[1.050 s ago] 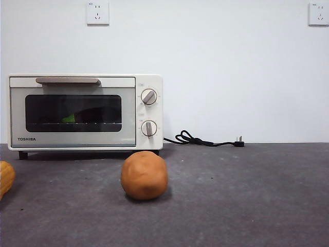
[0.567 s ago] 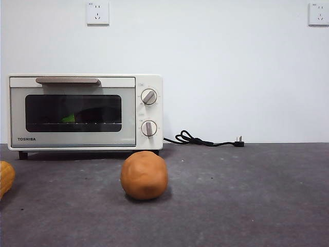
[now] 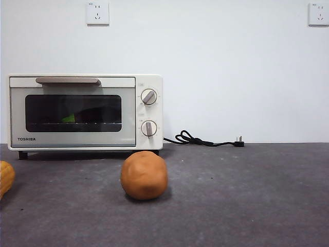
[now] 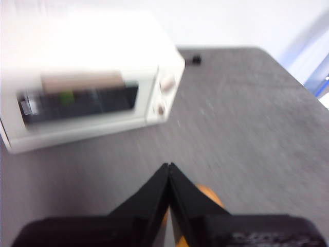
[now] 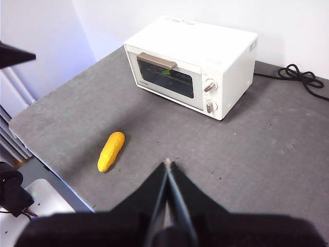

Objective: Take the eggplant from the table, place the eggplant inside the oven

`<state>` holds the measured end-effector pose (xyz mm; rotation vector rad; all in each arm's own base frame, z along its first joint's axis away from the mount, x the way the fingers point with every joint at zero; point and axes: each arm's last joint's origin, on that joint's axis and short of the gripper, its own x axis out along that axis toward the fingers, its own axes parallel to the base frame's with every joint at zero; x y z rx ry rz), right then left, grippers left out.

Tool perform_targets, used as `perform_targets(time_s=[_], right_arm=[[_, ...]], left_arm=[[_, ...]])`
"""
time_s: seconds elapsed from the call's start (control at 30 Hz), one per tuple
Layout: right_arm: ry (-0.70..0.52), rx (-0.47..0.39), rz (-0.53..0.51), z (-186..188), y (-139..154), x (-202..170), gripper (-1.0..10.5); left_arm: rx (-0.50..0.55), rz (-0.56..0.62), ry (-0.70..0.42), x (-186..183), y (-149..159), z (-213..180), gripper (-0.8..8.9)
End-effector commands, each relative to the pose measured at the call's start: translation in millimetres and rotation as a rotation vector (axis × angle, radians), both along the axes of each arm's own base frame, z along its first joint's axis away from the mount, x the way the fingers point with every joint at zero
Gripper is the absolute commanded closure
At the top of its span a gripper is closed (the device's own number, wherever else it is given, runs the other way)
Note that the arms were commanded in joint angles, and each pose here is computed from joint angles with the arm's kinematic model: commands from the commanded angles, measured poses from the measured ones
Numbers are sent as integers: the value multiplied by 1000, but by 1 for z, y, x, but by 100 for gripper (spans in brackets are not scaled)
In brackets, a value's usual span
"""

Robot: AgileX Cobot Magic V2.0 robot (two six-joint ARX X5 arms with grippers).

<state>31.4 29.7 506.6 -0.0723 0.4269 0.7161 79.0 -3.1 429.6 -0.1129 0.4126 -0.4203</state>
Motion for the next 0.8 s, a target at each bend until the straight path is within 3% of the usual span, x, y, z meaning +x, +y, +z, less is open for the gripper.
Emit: perform_targets(time_s=[0.03,0.17,0.27,0.5,0.8], right_arm=[[19,-20,-4,-3,0,0,946],[19,-20,-4,-3,0,0,946],[19,-20,-4,-3,0,0,946],[19,-20,-4,-3,0,0,946],[21,-21,-4,-3,0,1,946]], left_arm=[[146,-25,-225,-19,-2,11,817],[242,-10,-453,-52,-8,23,817],[311,7,-545,-71,-11,25,818],[346,17,-656,-87,-14,4,818],[252,-21,-669,-52,-9,-83,817]])
